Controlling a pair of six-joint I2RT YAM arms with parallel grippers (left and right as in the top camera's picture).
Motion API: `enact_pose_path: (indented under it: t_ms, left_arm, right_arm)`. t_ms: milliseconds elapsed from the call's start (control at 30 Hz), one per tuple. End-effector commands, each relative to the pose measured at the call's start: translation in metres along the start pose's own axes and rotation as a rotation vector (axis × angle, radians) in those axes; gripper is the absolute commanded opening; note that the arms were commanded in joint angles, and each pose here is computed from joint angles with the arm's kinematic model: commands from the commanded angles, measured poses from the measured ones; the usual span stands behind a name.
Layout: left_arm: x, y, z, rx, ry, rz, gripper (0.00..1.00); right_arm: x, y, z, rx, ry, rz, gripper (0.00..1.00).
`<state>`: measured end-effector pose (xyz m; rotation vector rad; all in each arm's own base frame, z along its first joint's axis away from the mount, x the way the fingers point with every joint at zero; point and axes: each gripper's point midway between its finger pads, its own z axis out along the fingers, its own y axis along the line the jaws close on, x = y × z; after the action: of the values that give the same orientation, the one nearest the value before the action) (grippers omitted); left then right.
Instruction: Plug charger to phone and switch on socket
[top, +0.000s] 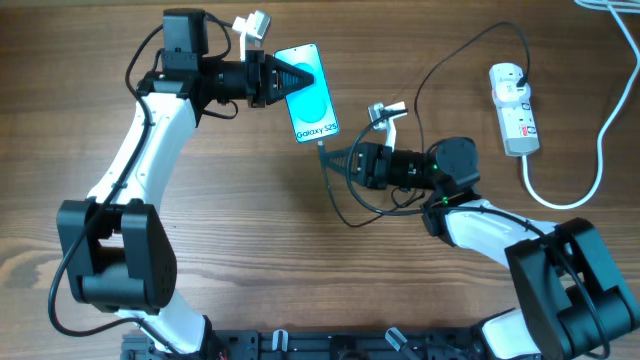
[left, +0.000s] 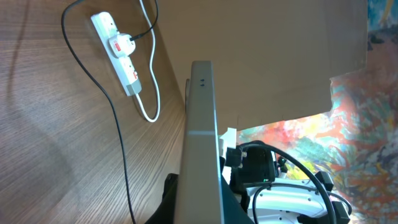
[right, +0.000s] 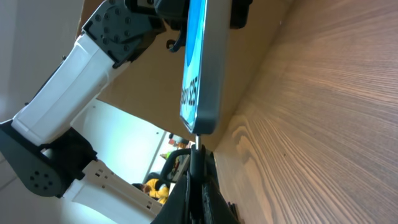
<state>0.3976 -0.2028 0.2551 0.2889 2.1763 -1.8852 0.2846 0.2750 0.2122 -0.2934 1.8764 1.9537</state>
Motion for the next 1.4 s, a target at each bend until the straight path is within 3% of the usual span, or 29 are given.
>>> enact_pose_path:
  t_ms: [0, 1367]
  left_arm:
    - [0.002, -0.003, 0.002, 0.02, 0.013, 0.011, 0.04]
    - [0.004, -0.002, 0.002, 0.018, 0.016, 0.012, 0.04]
  right_arm:
    - [0.002, -0.001, 0.002, -0.004, 0.01, -0.018, 0.04]
    - [-0.009, 0.004, 0.004, -0.009, -0.031, -0.043, 0.04]
